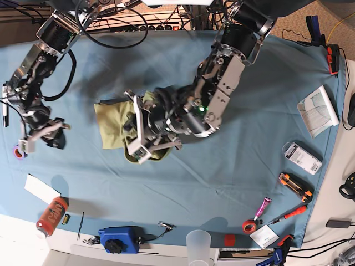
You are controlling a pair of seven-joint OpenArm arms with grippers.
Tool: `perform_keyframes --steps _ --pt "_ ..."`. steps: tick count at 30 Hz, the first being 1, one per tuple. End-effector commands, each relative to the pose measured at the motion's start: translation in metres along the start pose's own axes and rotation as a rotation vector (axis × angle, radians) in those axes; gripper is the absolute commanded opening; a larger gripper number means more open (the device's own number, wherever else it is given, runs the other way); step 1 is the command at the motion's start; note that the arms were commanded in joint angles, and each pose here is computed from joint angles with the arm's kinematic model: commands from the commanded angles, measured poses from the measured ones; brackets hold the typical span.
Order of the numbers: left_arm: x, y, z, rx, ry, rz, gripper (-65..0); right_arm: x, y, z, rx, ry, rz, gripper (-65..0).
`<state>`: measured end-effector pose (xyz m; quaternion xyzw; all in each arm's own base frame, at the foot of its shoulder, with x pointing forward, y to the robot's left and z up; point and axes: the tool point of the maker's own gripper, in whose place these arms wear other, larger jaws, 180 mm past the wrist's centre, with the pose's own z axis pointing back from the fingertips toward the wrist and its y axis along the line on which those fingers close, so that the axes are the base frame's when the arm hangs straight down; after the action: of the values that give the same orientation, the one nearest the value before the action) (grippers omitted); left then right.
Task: Layout the t-shirt on the table in an organized manner, then fold the t-shirt properly
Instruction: 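Lift the folded end with the left gripper and lay it over the right gripper's side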
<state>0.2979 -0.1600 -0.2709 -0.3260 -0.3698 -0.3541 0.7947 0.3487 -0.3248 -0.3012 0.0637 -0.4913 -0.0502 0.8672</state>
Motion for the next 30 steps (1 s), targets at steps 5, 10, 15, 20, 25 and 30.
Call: perform_keyframes --steps 5,10,15,20,25,30 --pt "0.034 0.005 -0.001 0.106 -0.129 -0.04 -65.0 0.015 -0.009 0.008 -0.017 -0.03 0.002 -44.8" --pt "0.043 -0.003 -0.011 0.111 -0.144 -0.022 -65.0 0.014 -0.004 0.009 0.01 -0.045 -0.012 -44.8" --pt "0.044 -0.016 -0.023 0.04 -0.188 -0.096 -45.1 0.015 -0.004 0.009 0.011 -0.046 -0.013 -44.8" --pt "0.051 -0.012 -0.023 0.052 -0.219 -0.09 -36.6 0.015 -0.004 0.009 0.012 -0.049 -0.013 -44.8" --pt "0.056 -0.005 -0.02 0.072 -0.157 -0.133 -36.7 0.018 -0.004 0.009 0.012 -0.061 -0.012 -44.8" --pt "0.05 0.007 -0.005 0.164 -0.037 -0.129 -48.0 0.018 0.0 0.009 0.034 -0.066 0.021 -44.8"
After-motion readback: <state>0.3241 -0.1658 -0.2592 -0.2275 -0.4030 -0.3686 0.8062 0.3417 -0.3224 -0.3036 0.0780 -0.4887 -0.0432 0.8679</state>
